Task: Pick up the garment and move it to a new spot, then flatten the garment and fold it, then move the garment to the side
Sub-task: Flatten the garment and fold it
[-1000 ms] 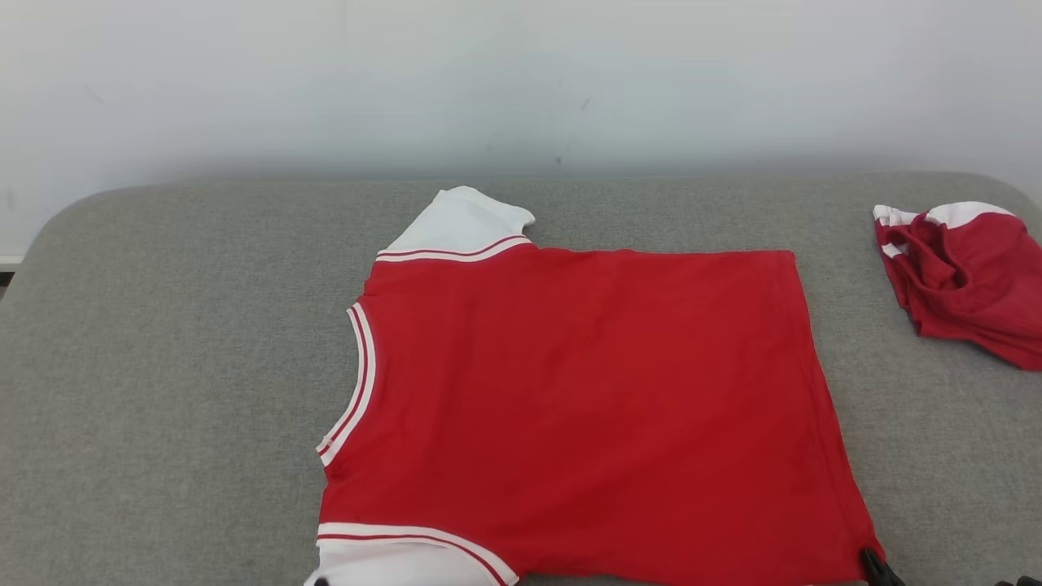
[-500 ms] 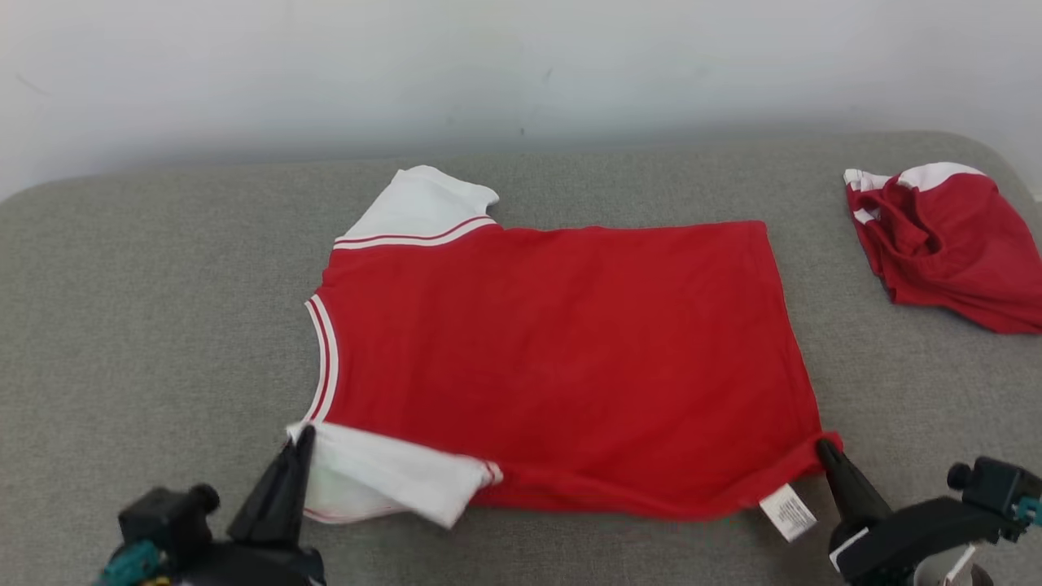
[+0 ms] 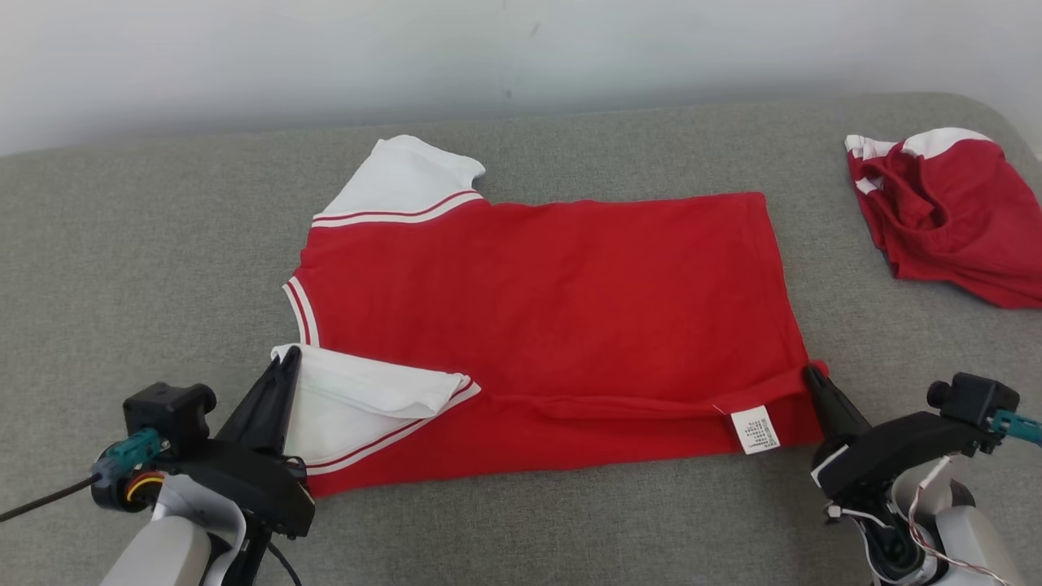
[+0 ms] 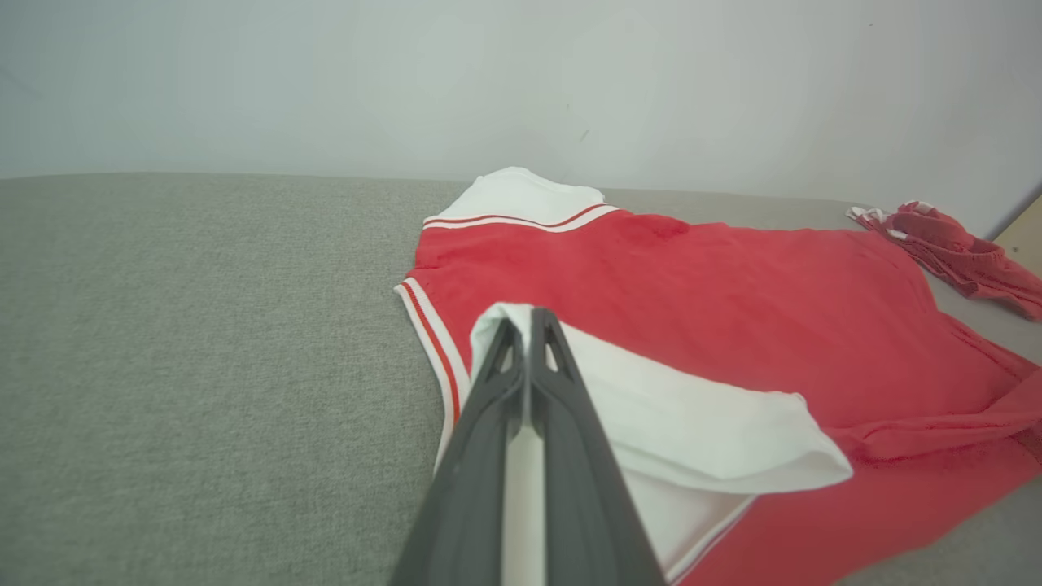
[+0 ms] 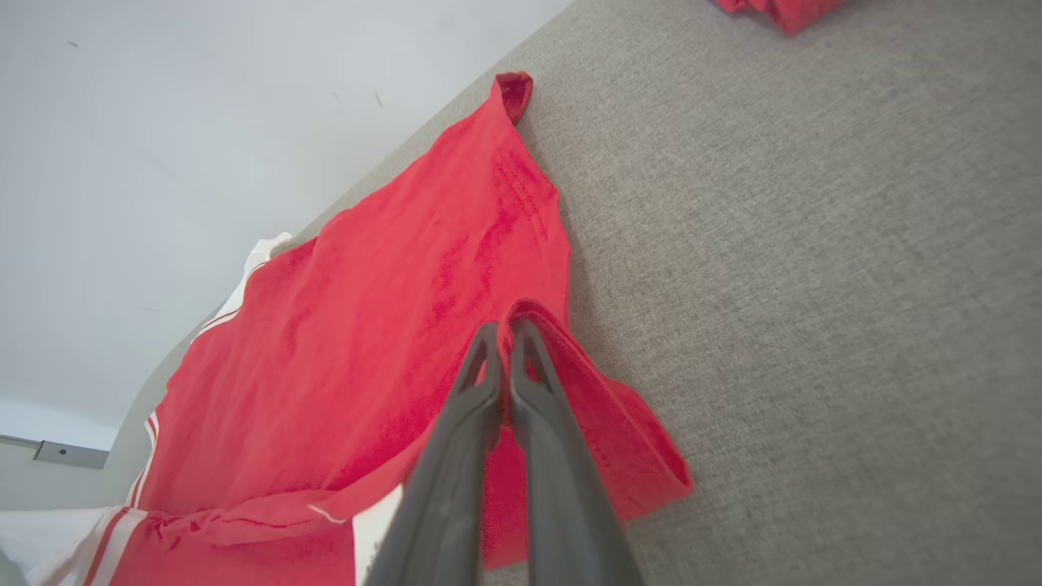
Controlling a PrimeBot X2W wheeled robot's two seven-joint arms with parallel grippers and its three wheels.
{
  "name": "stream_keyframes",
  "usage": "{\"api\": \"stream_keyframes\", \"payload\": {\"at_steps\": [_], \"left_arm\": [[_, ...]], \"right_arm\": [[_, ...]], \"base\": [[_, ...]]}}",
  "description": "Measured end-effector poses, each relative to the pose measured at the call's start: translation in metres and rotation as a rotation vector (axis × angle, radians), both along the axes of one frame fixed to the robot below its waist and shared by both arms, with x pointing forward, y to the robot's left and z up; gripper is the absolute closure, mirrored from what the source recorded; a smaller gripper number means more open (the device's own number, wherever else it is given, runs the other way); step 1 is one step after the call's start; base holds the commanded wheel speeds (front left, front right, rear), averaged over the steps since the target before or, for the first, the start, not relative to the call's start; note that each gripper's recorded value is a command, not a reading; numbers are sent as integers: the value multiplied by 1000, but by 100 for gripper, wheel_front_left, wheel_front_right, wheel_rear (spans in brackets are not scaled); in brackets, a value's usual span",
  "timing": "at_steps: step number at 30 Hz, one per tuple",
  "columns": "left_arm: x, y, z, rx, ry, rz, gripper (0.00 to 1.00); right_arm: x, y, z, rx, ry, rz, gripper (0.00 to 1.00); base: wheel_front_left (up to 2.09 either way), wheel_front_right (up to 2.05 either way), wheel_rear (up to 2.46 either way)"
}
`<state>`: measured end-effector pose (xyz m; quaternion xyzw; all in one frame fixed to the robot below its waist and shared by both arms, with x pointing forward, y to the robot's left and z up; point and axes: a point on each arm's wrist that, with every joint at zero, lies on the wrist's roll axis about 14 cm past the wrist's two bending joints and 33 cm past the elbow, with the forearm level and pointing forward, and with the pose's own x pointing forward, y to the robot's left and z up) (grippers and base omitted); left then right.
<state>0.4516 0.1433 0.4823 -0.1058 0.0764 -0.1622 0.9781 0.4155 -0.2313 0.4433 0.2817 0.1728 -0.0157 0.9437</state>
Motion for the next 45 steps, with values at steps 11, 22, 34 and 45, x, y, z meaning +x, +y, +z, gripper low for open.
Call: {"api": "stream_keyframes", "payload": {"at_steps": [11,22,34,45], "left_arm": [[6,10,-2,41,-53,49,0],[-46,23,-23,30,-11,136,0],[-70,22,-71,42,149,141,0],[-59,10,-92,-35,224,147,100]], "right_arm": [[7,-2,7,-69,-73,-1,0],[-32,-13,-6,-210,-69,41,0],[-30,-15,-25,-260,-18,58,0],[-25,-1,-46,-253,28,85,100]], "base": [[0,0,0],[0,0,0],[0,0,0],[0,0,0]]}}
